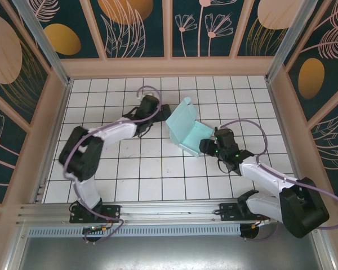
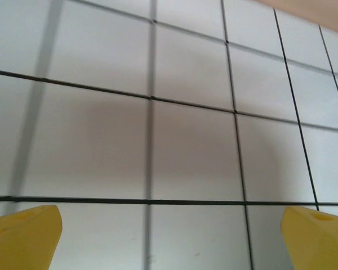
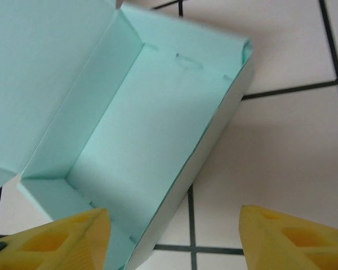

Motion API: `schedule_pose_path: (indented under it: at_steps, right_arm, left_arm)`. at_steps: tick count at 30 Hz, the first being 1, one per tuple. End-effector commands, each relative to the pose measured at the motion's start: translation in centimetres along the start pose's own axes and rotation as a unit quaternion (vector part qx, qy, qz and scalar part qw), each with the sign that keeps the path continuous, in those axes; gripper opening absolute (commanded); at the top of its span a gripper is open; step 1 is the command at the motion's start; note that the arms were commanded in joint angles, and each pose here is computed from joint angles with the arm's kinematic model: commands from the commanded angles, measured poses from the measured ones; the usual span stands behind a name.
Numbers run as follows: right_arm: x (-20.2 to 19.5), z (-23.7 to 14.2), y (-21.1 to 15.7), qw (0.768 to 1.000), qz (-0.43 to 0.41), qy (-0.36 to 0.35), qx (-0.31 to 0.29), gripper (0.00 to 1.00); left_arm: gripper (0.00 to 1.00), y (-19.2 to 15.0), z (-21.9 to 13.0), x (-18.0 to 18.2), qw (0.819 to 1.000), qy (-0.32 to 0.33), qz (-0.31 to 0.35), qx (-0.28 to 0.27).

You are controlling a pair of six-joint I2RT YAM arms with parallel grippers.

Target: Fold the paper box

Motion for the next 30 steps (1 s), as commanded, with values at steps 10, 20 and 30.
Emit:
schedule_pose_path:
  at_steps: [10, 20, 30]
  right_arm:
    - [7.0, 1.5, -1.4, 0.993, -0.021, 0.117, 0.018, 0.59]
    - [14.3, 5.5, -0.2, 0.978, -0.103, 0.18, 0.033, 0.6]
    - [16.2, 4.3, 3.5, 0.968, -0.151, 0.198, -0.026, 0.6]
  left_arm:
    - [0.99, 0.5, -7.9, 7.9, 0.996, 0.034, -0.021, -0.081]
    - [0.99, -2.1, -10.6, 11.1, 0.994, 0.002, -0.061, -0.09]
    - [0.99, -3.3, -9.6, 10.0, 0.995, -0.036, -0.072, -0.059]
Point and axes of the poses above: each hand's point on the last joint's axis, 136 mm out from that joint toward the fingers, its own z axis out along the fingers, its own x axis along the line the jaws close on, y = z × x, the point moved 1 cm from there along -z, back along the fingers, and after that the axes turned 12 degrees about -z, right-handed, at the moved point
